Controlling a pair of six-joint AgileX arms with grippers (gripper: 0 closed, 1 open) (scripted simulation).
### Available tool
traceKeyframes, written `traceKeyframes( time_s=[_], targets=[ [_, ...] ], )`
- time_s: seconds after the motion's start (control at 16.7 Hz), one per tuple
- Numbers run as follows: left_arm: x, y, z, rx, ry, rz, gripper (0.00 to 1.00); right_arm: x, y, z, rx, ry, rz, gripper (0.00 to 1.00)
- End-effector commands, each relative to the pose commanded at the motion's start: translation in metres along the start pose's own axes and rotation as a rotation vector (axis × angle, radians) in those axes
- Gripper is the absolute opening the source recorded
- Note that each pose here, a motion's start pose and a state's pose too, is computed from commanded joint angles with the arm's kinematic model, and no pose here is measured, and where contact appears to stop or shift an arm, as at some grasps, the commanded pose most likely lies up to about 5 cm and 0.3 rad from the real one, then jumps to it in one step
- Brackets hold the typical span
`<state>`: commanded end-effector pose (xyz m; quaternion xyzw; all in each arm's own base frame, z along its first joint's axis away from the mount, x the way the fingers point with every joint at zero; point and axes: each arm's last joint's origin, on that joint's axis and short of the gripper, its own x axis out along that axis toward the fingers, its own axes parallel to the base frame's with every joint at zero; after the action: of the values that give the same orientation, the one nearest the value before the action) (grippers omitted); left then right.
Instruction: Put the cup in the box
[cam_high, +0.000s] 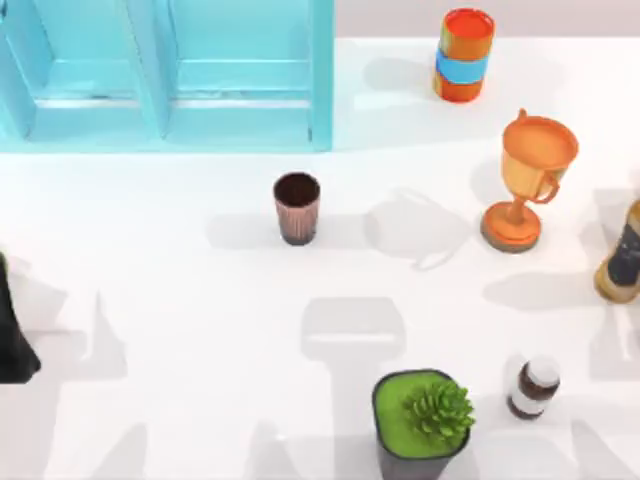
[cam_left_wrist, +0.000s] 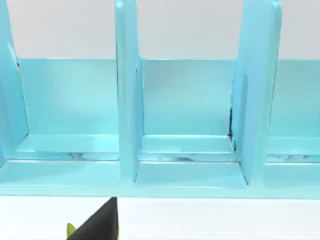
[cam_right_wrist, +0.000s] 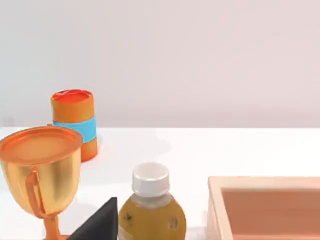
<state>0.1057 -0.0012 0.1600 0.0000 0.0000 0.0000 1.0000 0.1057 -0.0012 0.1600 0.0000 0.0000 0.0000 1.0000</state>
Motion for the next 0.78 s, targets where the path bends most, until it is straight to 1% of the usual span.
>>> traceKeyframes(
  time_s=[0.24, 0.42, 0.6, 0.78],
  targets=[
    [0.000, 0.000, 0.000, 0.000, 0.000, 0.000, 1.00, 0.000, 0.001, 0.005, 0.008, 0.013, 0.012, 1.00],
    [0.000, 0.000, 0.000, 0.000, 0.000, 0.000, 1.00, 0.002, 0.006, 0.024, 0.041, 0.083, 0.058, 1.00],
    [0.000, 0.000, 0.000, 0.000, 0.000, 0.000, 1.00, 0.010, 0.014, 0.050, 0.084, 0.226, 0.116, 1.00],
    [0.000, 0.000, 0.000, 0.000, 0.000, 0.000, 1.00, 0.030, 0.028, 0.077, 0.119, 0.442, 0.165, 1.00]
  ],
)
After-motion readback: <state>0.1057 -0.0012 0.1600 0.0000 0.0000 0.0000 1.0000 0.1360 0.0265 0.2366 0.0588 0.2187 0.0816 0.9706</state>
